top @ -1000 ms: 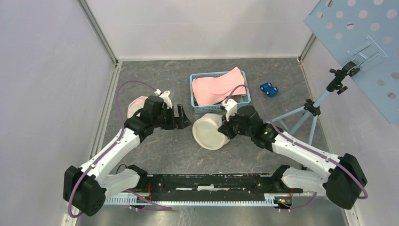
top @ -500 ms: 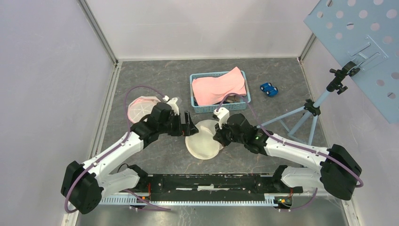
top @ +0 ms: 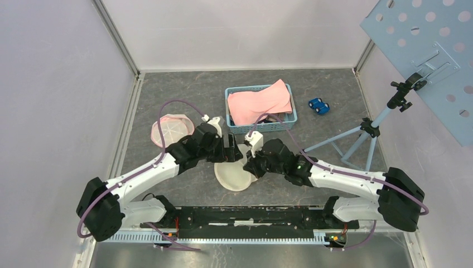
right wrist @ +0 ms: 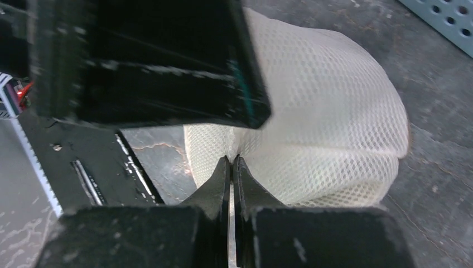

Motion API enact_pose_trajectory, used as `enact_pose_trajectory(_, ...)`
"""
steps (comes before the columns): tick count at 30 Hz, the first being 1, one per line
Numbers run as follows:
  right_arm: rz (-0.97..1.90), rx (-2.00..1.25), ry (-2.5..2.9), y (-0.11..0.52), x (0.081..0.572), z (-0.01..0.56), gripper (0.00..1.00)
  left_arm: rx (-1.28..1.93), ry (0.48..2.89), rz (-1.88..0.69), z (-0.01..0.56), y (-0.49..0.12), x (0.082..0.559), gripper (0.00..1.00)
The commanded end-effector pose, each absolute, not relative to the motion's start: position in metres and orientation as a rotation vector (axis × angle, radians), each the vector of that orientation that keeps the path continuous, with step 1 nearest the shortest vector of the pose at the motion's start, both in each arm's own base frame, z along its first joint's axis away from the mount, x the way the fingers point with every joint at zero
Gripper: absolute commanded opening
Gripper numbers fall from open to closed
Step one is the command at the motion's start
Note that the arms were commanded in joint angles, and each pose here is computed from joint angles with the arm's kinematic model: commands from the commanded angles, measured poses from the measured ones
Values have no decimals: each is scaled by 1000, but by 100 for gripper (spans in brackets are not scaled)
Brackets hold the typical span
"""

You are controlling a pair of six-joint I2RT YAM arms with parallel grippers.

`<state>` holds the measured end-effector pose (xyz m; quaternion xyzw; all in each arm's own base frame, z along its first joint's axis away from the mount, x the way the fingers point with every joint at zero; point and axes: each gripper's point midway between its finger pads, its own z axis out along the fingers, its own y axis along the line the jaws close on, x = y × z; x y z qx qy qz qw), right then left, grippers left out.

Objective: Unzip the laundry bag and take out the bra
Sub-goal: Pick up the laundry bag at the center of the board, then unzip the laundry bag at the center of the board.

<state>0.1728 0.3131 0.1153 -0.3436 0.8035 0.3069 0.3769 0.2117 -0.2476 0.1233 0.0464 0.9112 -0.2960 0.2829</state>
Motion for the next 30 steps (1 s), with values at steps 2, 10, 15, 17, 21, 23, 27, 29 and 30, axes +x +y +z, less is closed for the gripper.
enact_pose_trajectory(2, 902, -903, 1906, 358, 167, 163, 0, -1, 2345, -885, 145, -264, 223, 100)
enact_pose_trajectory(10, 949, -943, 1820, 381, 156, 196, 0, -37, 2286, -915, 155, -259, 222, 61)
enact_pose_trajectory(15, 932, -898, 1788, 364, 156, 212, 25, -80, 2277, -901, 150, -248, 218, 24)
enact_pose_trajectory(17, 918, -874, 1775, 354, 156, 221, 39, -98, 2294, -892, 143, -245, 215, 14)
enact_pose_trajectory(21, 872, -805, 1758, 331, 160, 238, 52, -173, 2307, -896, 128, -235, 215, 2)
enact_pose_trajectory(23, 817, -770, 1765, 317, 166, 243, 56, -199, 2309, -900, 126, -230, 215, 2)
enact_pose_trajectory(27, 707, -734, 1820, 291, 183, 230, 60, -214, 2324, -877, 122, -223, 215, 2)
enact_pose_trajectory(29, 674, -733, 1853, 283, 188, 218, 60, -198, 2342, -857, 120, -223, 214, 2)
enact_pose_trajectory(30, 653, -738, 1873, 280, 190, 209, 60, -194, 2349, -849, 120, -222, 214, 3)
